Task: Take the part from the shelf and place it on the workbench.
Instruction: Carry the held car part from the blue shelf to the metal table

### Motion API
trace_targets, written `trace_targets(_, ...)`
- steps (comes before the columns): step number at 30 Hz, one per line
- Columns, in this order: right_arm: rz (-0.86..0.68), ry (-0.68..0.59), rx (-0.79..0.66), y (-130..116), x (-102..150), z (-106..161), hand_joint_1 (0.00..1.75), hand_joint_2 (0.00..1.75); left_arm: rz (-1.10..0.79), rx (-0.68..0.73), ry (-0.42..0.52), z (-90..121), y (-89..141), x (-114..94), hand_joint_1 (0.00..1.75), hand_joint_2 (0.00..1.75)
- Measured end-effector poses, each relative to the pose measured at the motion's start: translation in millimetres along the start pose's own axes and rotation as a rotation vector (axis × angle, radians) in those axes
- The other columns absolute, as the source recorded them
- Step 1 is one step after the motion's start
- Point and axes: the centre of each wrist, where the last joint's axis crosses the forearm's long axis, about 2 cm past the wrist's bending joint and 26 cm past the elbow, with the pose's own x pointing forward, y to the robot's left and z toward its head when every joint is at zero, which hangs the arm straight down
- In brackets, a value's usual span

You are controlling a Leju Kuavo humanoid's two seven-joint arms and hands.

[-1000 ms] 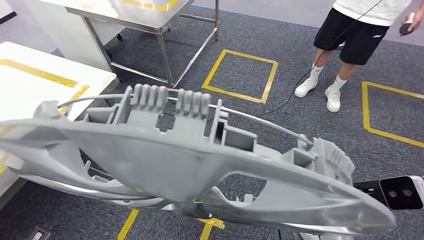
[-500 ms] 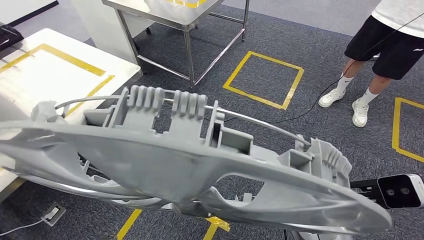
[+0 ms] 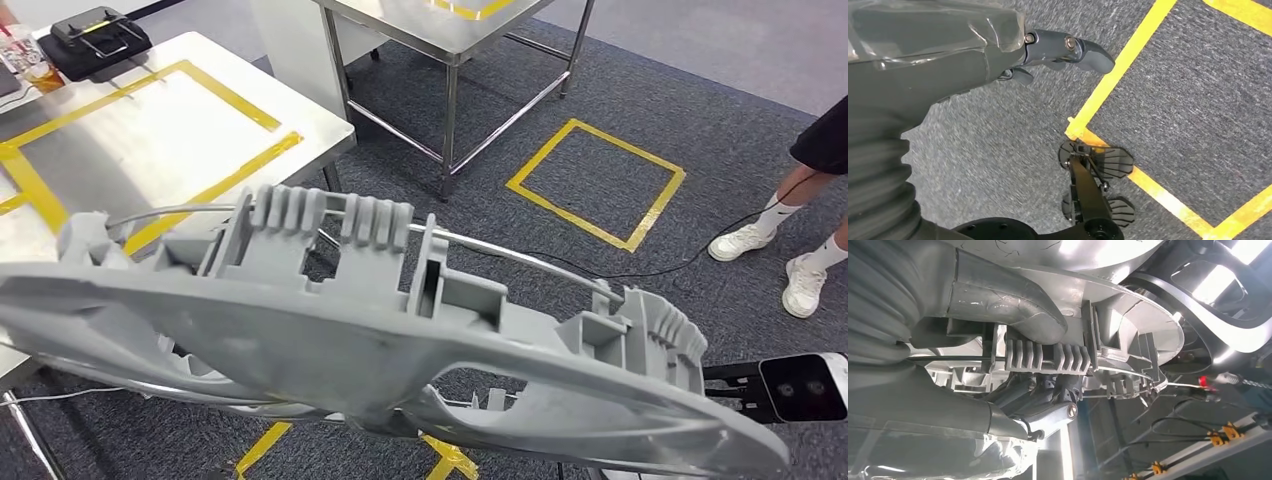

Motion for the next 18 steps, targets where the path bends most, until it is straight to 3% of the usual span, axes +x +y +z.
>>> trace_targets(18, -0.004, -0.011, -0.004, 1.5, -1.3, 0.5, 1.75, 1.75, -0.027, 0.021, 0.004, -0.6, 10.4, 0.1, 0.0, 1.75)
